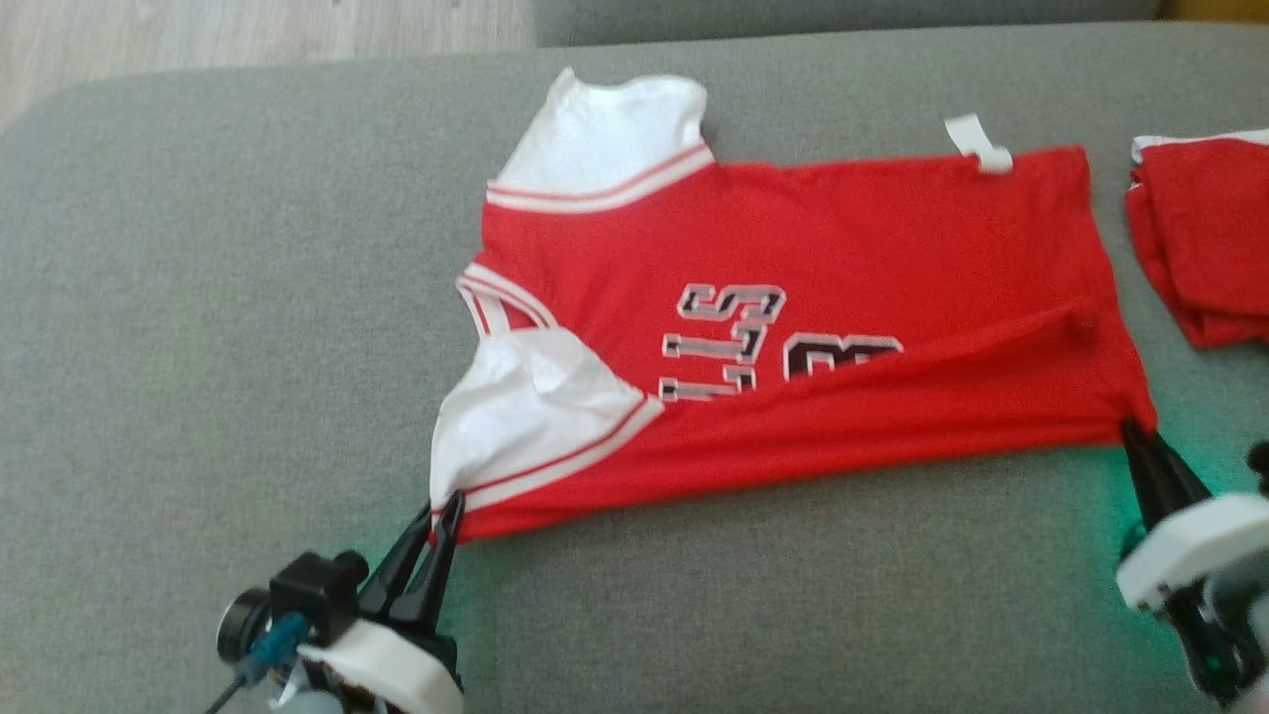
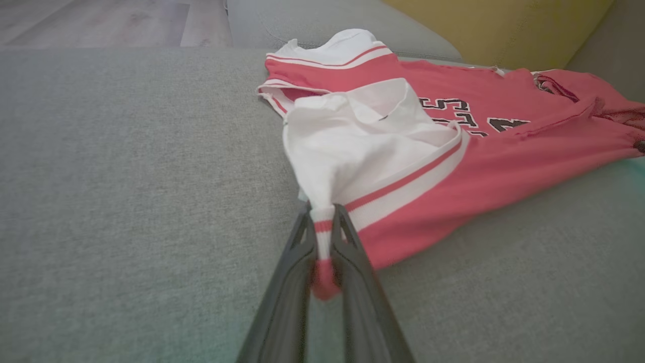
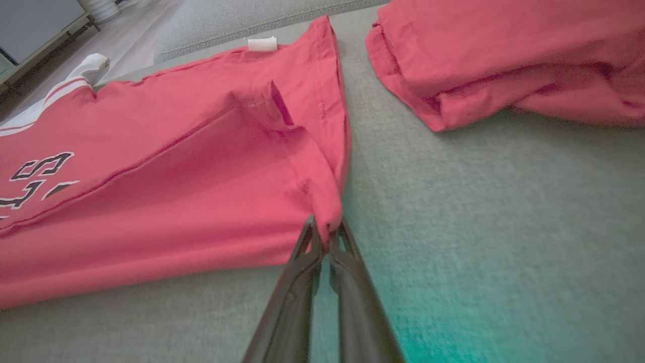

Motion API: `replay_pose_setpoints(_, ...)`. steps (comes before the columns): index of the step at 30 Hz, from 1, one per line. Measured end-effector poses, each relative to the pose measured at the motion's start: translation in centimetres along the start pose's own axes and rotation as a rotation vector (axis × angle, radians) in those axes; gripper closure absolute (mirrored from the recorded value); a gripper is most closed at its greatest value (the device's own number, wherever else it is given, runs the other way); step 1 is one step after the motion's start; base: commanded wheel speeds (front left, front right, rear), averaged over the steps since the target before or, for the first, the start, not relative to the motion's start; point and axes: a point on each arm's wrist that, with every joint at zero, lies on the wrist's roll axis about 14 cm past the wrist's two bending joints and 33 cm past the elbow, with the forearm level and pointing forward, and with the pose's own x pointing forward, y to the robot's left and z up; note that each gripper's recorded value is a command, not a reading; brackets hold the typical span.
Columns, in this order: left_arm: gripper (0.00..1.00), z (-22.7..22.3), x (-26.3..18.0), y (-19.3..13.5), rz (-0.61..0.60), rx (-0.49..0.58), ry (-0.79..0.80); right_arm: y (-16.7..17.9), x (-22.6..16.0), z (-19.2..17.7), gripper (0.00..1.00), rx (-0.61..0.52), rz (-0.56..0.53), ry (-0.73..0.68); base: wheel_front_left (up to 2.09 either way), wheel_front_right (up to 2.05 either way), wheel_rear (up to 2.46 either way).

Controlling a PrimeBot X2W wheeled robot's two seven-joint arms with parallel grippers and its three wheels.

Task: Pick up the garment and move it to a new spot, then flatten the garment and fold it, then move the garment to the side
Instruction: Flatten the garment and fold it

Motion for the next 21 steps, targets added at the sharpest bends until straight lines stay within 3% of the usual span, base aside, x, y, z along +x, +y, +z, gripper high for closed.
replay_pose_setpoints(7, 1.0, -0.6, -1.9, -1.3, -0.022, 0.002, 0.028, -1.3, -3.3, -1.6, 1.0, 0.003, -0.017, 0.034, 0.0, 0.0, 0.0)
replay_pose_setpoints(18, 1.0, -2.5, -3.1, -3.3, -0.071, -0.009, 0.128, -2.4, -5.6, -2.6, 1.0, -0.013, -0.051, 0.085, 0.0, 0.0, 0.0)
replay_pose_setpoints(20, 0.74, -2.5, -3.2, -3.3, -0.07, -0.007, 0.127, -2.4, -5.7, -2.6, 1.0, -0.011, -0.054, 0.086, 0.0, 0.0, 0.0)
replay_pose_setpoints(21, 0.73, -2.6, -3.2, -3.2, -0.068, -0.006, 0.129, -2.4, -5.8, -2.7, 0.88, -0.008, -0.056, 0.09, 0.0, 0.0, 0.0)
